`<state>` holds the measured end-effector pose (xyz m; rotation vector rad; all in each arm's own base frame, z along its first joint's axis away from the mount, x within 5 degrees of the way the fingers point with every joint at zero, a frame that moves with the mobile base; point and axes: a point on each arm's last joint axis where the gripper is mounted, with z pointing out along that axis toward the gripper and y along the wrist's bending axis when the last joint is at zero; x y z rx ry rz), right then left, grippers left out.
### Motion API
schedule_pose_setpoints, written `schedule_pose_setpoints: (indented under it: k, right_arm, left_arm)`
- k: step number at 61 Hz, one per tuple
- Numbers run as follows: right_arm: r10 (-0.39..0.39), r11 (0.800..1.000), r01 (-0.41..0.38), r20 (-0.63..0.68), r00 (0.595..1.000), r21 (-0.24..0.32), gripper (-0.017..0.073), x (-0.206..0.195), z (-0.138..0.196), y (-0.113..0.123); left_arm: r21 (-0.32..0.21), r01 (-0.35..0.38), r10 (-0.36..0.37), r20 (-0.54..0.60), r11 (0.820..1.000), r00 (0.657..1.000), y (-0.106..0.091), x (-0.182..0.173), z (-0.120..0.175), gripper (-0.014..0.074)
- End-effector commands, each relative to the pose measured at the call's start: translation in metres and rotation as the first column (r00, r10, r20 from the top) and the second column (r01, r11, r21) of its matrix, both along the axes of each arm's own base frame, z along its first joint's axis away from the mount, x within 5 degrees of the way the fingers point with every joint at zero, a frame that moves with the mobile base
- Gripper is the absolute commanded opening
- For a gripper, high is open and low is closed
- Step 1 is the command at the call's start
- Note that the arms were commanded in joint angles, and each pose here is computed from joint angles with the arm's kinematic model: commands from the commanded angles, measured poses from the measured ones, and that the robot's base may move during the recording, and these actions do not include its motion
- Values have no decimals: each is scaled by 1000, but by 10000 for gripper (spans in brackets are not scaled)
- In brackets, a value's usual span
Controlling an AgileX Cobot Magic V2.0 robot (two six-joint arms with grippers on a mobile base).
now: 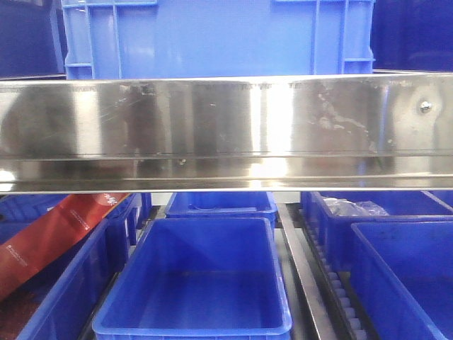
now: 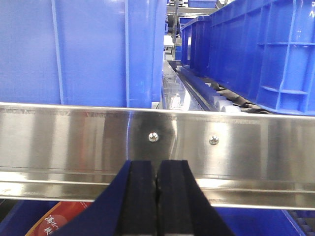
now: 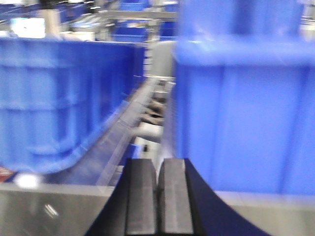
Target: Place cylindrical capacitor in blue bin on shelf
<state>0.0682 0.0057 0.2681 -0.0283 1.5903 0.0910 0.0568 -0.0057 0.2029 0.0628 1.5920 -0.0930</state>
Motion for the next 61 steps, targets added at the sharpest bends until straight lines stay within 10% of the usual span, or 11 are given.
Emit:
schedule_pose_setpoints:
  k: [1, 61]
  right_arm:
    - [-53, 999, 53, 25, 998, 8, -154, -6, -23, -4]
    - [-86, 995, 89, 59, 995, -52, -154, -12, -60, -6]
  left_arm:
    - [-7, 7, -6, 29, 1000, 1000, 0, -1, 3, -93]
    - [-7, 7, -6, 29, 1000, 1000, 0, -1, 3, -93]
